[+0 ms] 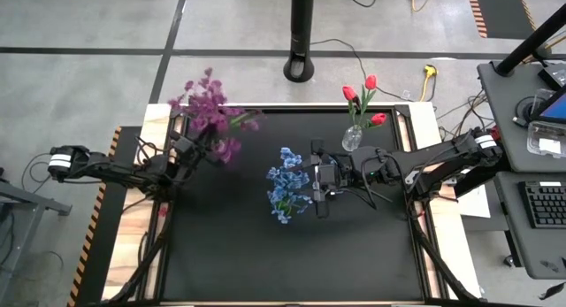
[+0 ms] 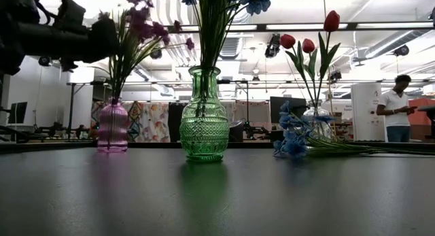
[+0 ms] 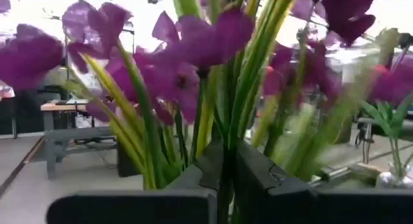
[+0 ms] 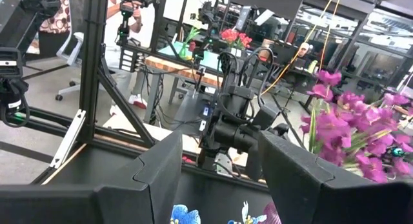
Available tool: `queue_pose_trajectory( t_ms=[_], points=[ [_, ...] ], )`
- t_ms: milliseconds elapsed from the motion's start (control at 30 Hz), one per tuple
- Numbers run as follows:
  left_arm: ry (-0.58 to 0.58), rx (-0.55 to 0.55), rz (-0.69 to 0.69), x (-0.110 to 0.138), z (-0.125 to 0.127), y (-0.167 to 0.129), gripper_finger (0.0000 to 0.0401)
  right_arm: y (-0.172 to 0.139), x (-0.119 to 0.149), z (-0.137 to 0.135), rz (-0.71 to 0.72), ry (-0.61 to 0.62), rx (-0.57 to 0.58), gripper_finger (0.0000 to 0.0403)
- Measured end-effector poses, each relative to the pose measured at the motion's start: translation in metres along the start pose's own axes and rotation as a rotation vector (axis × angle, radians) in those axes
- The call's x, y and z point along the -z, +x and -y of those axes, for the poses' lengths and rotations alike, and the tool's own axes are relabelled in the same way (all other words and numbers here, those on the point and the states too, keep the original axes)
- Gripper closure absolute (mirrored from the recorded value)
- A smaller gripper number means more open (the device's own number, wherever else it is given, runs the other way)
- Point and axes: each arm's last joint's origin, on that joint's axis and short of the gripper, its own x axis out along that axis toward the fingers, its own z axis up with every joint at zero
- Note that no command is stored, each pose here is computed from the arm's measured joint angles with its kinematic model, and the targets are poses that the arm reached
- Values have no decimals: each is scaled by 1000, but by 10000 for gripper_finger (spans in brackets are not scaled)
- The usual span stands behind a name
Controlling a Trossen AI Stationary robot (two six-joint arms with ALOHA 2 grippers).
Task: Sort flowers into vase by color
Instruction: Put the purple flower into the purple crystal vase
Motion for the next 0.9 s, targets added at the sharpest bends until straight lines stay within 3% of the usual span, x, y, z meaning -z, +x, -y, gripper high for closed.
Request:
queue_pose_trajectory(
  t_ms=[900],
  points=[
    [52,49,-88,17,6,0,393,0,0,0,1,-8,0,209]
  ],
)
